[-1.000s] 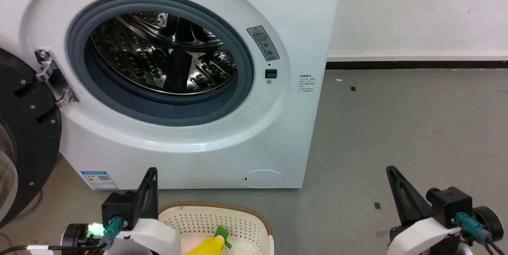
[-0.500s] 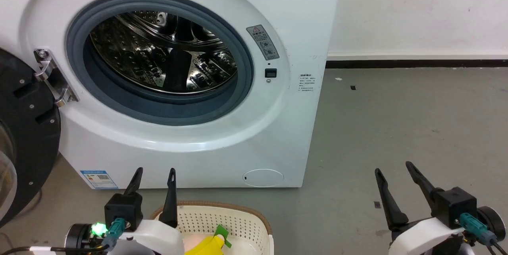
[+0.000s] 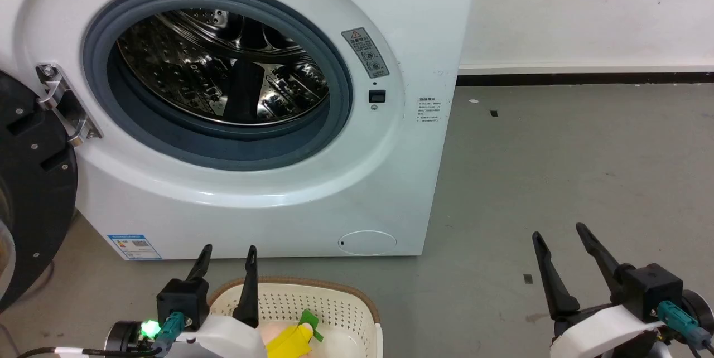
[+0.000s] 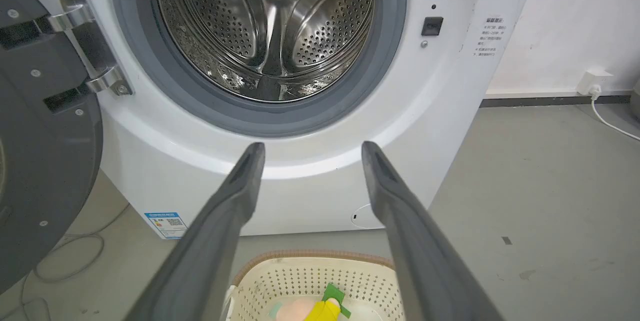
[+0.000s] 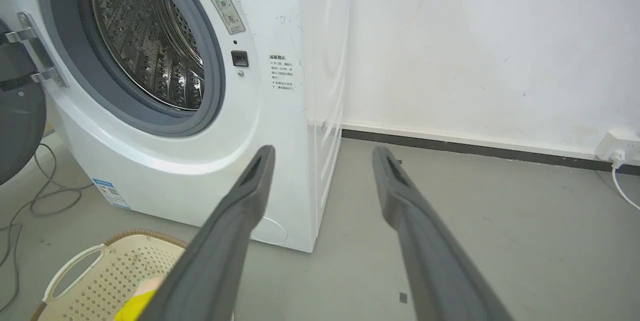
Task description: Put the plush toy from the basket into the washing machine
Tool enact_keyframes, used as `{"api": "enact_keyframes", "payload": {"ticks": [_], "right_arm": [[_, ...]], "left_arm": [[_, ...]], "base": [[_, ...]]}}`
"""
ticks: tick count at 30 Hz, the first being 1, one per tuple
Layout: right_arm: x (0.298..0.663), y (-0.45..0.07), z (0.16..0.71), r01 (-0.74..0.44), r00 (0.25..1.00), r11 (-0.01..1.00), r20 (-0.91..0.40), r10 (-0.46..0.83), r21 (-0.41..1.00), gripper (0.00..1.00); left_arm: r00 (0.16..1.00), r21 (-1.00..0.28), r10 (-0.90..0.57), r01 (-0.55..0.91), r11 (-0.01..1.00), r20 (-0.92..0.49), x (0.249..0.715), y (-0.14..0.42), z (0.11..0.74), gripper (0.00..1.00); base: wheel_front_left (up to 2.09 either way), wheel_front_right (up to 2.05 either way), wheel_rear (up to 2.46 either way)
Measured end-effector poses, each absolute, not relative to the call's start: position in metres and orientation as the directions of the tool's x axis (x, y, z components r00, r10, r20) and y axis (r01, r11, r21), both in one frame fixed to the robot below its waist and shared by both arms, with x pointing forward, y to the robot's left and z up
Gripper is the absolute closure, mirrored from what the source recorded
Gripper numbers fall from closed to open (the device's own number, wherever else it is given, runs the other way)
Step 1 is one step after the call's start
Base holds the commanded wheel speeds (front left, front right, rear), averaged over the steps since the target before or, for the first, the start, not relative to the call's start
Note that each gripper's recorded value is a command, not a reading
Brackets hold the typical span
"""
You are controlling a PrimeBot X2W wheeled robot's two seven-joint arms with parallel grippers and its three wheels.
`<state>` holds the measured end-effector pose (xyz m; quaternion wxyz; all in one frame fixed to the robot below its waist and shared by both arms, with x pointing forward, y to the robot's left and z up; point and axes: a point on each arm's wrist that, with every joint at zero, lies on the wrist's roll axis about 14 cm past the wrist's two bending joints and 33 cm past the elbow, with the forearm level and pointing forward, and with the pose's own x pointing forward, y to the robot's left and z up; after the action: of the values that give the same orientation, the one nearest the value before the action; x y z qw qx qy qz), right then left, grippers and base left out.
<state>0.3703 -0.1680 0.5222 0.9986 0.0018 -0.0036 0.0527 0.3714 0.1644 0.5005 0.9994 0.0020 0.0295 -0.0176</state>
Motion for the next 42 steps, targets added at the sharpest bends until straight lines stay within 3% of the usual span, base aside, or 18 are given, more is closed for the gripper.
{"api": "enact_keyframes", "payload": {"ticks": [26,42], "right_arm": [[0.382,-0.179,0.517,-0.073,0.997,0.997,0.028,0.072,0.038,0.00],[0.396,-0.178,0.498,-0.071,0.997,0.995,0.001,0.071,0.064,0.00]], "left_arm": [[0.966,-0.062,-0.101,0.088,0.994,-0.240,0.391,0.142,0.432,0.00],[0.876,-0.111,-0.155,0.117,0.987,-0.457,0.401,0.130,0.357,0.00]], "base": [[0.00,0.00,0.00],[0.00,0.00,0.00]]}}
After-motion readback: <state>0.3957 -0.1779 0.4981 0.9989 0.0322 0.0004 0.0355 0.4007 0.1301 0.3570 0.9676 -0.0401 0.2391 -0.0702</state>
